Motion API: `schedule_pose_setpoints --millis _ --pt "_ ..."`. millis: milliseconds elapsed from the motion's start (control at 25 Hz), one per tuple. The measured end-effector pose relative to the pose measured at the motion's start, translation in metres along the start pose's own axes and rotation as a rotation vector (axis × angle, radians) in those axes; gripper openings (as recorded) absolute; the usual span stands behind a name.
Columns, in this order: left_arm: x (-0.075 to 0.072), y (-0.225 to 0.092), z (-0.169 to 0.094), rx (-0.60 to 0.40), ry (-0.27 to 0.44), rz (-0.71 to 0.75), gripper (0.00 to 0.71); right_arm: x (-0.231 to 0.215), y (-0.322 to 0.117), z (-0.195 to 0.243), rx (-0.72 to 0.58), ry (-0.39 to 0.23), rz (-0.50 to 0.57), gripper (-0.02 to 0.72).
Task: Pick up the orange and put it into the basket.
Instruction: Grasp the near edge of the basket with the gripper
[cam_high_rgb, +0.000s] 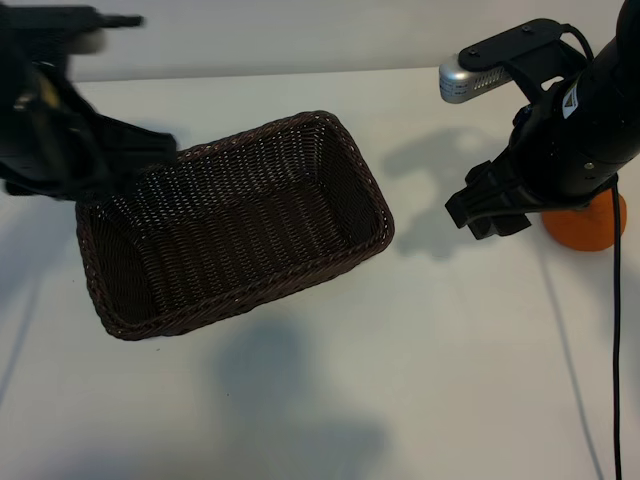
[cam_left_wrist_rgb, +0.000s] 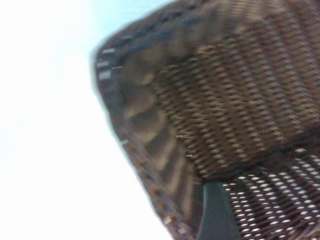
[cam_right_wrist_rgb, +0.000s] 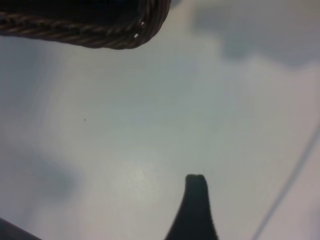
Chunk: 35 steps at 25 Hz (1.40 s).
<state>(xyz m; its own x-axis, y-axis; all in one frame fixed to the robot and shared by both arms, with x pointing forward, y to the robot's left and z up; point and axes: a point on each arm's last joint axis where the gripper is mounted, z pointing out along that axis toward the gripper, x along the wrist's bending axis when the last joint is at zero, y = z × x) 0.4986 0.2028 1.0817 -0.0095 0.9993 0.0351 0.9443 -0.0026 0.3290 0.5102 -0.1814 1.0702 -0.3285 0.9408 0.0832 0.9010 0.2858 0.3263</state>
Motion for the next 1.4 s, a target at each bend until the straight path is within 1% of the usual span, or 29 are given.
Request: schedule_pose_setpoints --millis 120,280,440,560,720,800,880,1000,1080,1280,1400 --pt "0.012 -0.005 -0.017 -0.063 0.043 -0.073 0.503 0.000 0.000 0.000 0.000 0.000 -0.001 0.580" --pt "0.025 -0.018 -0.024 -0.079 0.111 -0.122 0.503 0.000 0.000 0.000 0.000 0.000 -0.001 0.580" --pt "0.029 -0.030 -0.012 -0.040 0.145 -0.149 0.503 0.000 0.000 0.000 0.000 0.000 -0.002 0.580" --pt "0.030 -0.040 0.004 -0.011 0.157 -0.182 0.505 0.000 0.000 0.000 0.000 0.000 -0.004 0.580" --pt "0.029 -0.049 0.024 -0.026 0.133 -0.231 0.521 0.000 0.000 0.000 0.002 0.000 -0.004 0.580" --pt "0.032 -0.052 0.033 -0.040 0.115 -0.277 0.528 0.000 0.000 0.000 0.003 0.000 -0.004 0.580" --pt "0.038 -0.053 0.041 -0.051 0.104 -0.333 0.531 0.000 0.000 0.000 0.003 0.000 -0.004 0.580" --pt "0.050 -0.058 0.052 -0.035 0.099 -0.422 0.531 0.000 0.000 0.000 0.003 0.000 -0.006 0.580" --pt "0.054 -0.061 0.059 -0.025 0.082 -0.463 0.531 0.000 0.000 0.000 0.003 0.000 -0.009 0.580" --pt "0.051 -0.056 0.061 -0.082 0.003 -0.492 0.531 0.000 0.000 0.000 0.004 0.000 -0.010 0.580" --pt "0.049 -0.053 0.061 -0.108 -0.020 -0.504 0.532 0.000 0.000 0.000 0.005 0.000 -0.016 0.580"
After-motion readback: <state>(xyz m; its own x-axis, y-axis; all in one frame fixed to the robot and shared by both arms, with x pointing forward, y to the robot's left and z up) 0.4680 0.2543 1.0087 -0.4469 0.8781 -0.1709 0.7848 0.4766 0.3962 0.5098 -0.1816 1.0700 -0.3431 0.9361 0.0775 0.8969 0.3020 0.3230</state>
